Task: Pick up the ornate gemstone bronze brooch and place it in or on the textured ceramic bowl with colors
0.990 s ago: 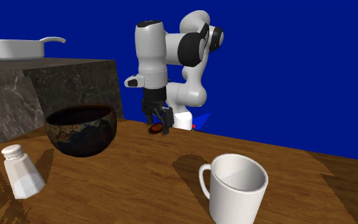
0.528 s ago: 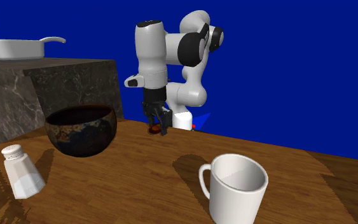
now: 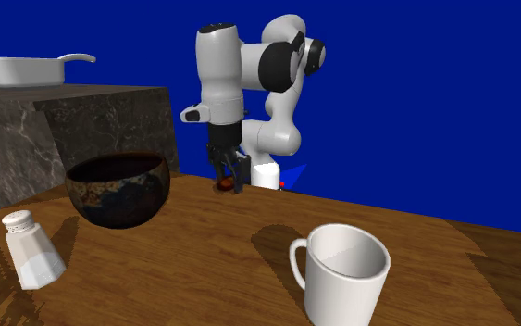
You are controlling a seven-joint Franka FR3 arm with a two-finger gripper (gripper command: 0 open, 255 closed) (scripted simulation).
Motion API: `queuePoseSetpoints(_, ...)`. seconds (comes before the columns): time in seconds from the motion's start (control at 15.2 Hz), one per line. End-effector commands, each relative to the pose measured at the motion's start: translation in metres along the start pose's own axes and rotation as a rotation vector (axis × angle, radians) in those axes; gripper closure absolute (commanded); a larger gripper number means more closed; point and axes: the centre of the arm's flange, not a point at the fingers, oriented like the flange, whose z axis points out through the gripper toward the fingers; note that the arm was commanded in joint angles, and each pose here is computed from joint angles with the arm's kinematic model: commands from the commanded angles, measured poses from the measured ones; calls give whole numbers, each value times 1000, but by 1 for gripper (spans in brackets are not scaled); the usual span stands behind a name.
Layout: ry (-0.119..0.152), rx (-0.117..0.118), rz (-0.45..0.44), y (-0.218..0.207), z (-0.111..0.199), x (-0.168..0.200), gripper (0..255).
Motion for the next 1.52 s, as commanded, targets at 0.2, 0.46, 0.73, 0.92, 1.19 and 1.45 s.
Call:
queuePoseSetpoints(0.2, 0, 0, 0, 1, -27, -2, 255)
queuePoseSetpoints(0.46, 0, 0, 0, 2, -48, -3, 255)
queuePoseSetpoints(0.73, 0, 0, 0, 3, -69, -4, 255)
queuePoseSetpoints(0.92, 0, 0, 0, 3, -85, -5, 255)
queuePoseSetpoints(1.19, 0, 0, 0, 4, -106, -6, 255)
queuePoseSetpoints(1.45, 0, 0, 0, 4, -127, -7, 255)
